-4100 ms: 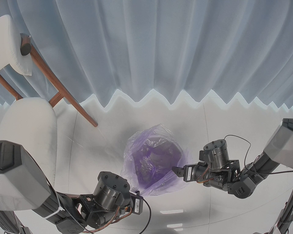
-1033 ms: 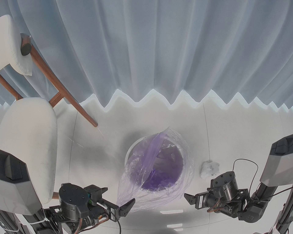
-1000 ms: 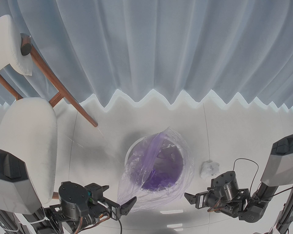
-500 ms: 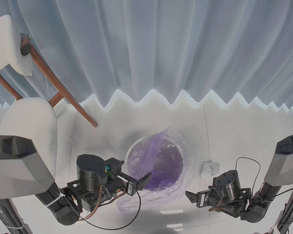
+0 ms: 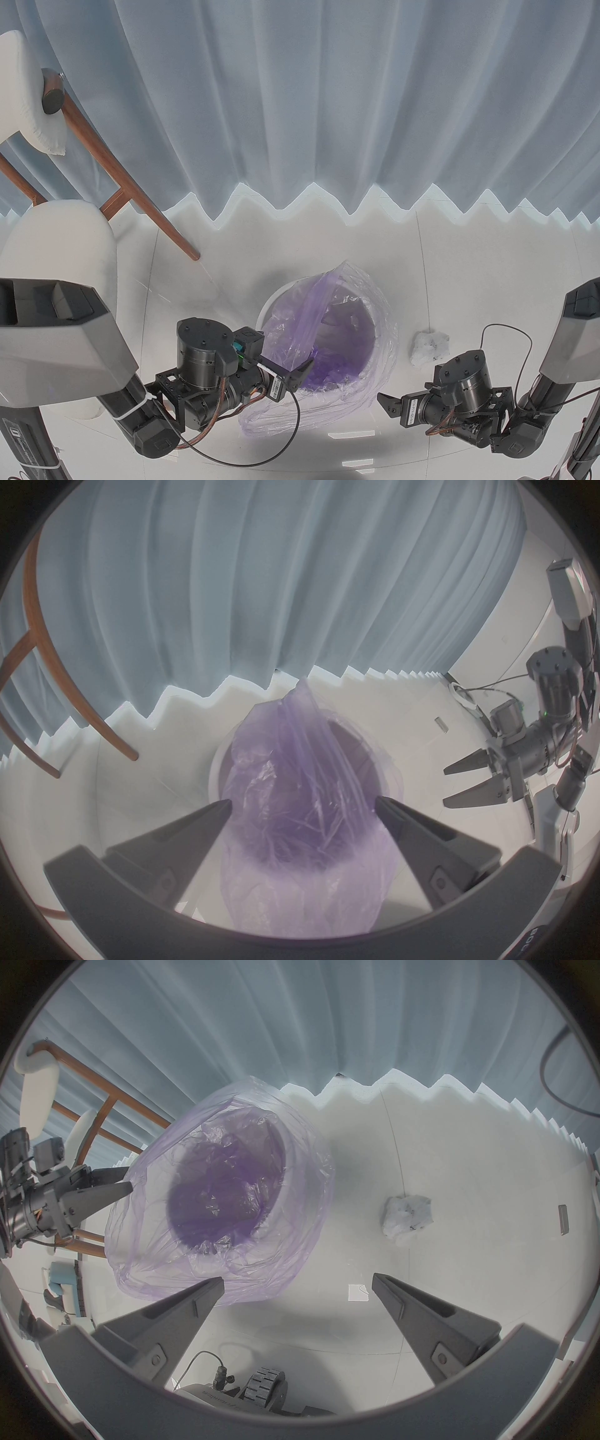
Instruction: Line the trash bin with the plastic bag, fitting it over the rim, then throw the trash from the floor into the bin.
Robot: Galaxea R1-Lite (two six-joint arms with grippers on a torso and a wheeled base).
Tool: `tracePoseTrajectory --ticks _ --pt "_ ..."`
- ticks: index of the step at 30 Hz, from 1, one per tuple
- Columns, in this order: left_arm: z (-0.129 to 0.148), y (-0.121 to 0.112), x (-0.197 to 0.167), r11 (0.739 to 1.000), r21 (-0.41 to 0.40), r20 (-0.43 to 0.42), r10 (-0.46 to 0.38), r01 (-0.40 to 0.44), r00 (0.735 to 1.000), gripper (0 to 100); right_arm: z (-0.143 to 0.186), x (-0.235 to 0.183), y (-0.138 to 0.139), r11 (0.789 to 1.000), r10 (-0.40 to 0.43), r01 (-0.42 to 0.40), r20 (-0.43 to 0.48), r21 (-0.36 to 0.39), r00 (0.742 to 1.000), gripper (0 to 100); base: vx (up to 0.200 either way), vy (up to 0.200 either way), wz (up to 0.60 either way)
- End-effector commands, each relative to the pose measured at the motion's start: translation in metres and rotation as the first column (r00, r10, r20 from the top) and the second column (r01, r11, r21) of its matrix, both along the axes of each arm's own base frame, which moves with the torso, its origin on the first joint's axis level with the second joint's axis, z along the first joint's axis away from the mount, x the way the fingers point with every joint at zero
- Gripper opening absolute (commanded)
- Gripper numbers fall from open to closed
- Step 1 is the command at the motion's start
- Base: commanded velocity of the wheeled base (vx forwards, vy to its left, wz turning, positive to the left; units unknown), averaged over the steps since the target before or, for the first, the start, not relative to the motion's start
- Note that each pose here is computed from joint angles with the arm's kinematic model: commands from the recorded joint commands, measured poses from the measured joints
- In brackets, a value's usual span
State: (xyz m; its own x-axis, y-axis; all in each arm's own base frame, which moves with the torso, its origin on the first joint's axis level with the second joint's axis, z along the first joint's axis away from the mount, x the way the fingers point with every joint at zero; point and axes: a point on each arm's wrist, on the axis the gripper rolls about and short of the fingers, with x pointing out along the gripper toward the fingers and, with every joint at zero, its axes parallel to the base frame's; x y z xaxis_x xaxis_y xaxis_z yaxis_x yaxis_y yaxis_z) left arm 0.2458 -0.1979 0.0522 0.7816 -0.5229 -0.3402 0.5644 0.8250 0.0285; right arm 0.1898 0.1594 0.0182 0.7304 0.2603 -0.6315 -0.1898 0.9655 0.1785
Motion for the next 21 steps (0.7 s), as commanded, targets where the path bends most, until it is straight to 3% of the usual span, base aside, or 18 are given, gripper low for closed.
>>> tracePoseTrajectory --ticks 1,11,16,21 --pt "-0.007 0.002 0.003 1.0 0.022 -0.012 0.012 -0.012 1.0 0 -0.001 -0.001 0.002 1.0 0.007 -0.007 -0.001 -0.001 1.0 100 0.0 0.0 0.0" --pt "-0.005 0.03 0.027 0.991 0.012 0.005 0.132 -0.132 0.991 0 -0.001 -0.002 0.003 1.0 0.012 -0.012 -0.002 0.0 1.0 100 0.0 0.0 0.0" --pt "0.001 0.058 0.044 0.973 -0.009 0.02 0.231 -0.231 0.973 0 -0.001 -0.002 0.003 1.0 0.005 -0.005 -0.006 0.008 1.0 100 0.0 0.0 0.0" --pt "0.007 0.068 0.063 0.959 -0.038 0.052 0.281 -0.28 0.958 0 -0.001 -0.002 0.003 1.0 0.003 -0.003 -0.006 0.008 1.0 100 0.0 0.0 0.0"
